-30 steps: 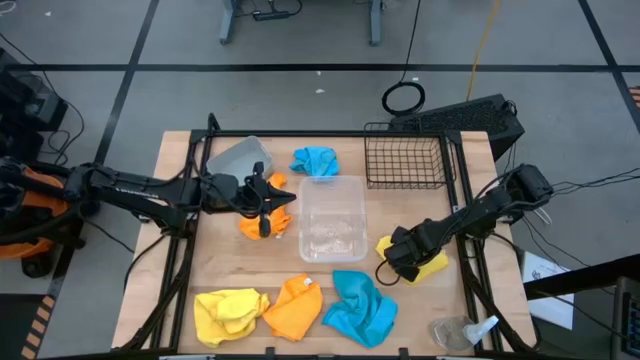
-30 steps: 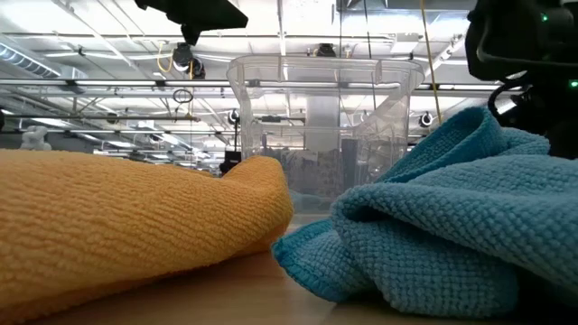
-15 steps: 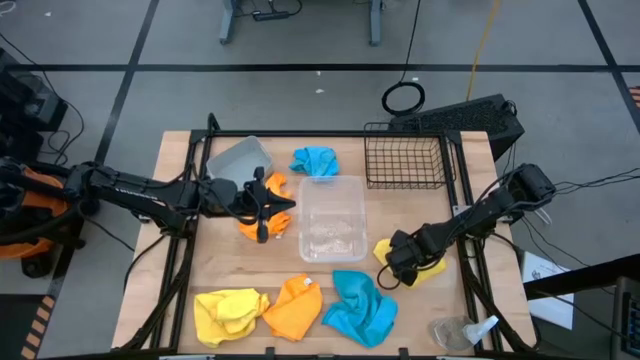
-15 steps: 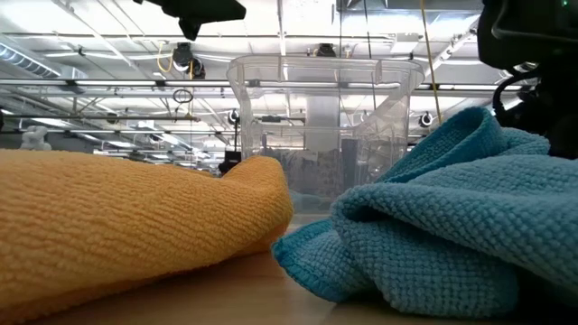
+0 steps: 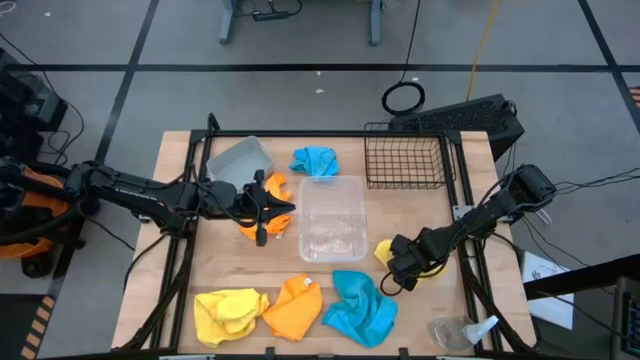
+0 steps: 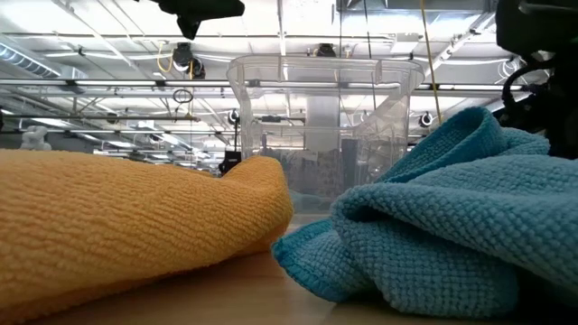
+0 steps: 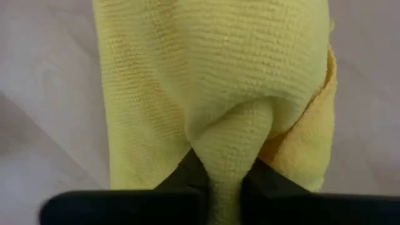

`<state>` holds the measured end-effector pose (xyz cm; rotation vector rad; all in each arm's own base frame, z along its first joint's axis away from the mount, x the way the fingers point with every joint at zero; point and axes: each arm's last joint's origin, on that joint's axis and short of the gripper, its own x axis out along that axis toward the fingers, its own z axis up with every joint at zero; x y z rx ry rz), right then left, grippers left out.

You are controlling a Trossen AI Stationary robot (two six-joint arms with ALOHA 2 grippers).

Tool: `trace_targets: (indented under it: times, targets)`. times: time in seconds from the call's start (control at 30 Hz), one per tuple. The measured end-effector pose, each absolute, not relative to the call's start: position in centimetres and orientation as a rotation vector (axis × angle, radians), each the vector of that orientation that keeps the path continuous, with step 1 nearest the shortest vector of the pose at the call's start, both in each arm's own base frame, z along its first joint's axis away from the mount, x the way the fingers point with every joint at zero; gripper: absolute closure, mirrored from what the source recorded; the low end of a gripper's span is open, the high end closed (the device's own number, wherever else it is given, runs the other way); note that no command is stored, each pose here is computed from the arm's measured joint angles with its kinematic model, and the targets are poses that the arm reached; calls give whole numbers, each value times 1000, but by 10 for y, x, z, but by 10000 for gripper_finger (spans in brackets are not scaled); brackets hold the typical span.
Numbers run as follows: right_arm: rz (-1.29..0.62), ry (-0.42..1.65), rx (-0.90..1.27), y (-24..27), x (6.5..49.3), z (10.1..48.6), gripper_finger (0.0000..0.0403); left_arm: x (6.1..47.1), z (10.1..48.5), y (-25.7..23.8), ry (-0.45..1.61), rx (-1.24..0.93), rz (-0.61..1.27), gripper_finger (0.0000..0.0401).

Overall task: Sort microfiber towel by color & place in baskets
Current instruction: Put the right yellow towel into the gray bin

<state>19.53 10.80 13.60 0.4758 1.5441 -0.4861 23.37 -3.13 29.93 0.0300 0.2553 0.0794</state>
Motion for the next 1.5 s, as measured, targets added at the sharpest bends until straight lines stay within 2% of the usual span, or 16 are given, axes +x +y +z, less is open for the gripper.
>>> trace_targets:
  times: [0.1, 0.3, 0.6, 0.73, 0.93, 1.2, 1.5]
  targets:
    - [-469, 1546, 459, 114, 196, 141, 388, 233, 300, -36, 253, 29, 61, 376]
    - [-426, 1578, 425, 132, 202, 169, 356, 233, 304, -43, 211, 1, 32, 376]
    - [-354, 1499, 396, 165, 211, 240, 374, 247, 304, -57, 115, -18, -13, 376]
    - [-326, 1363, 388, 182, 210, 278, 371, 258, 302, -66, 67, -11, -45, 376]
    - [-345, 1050, 307, 198, 204, 318, 368, 271, 310, -78, 3, 44, -96, 376]
    - [-441, 667, 50, 195, 212, 334, 367, 286, 312, -93, -4, 158, -130, 376]
    - [-515, 470, -203, 180, 245, 348, 367, 286, 313, -115, -88, 318, -201, 376]
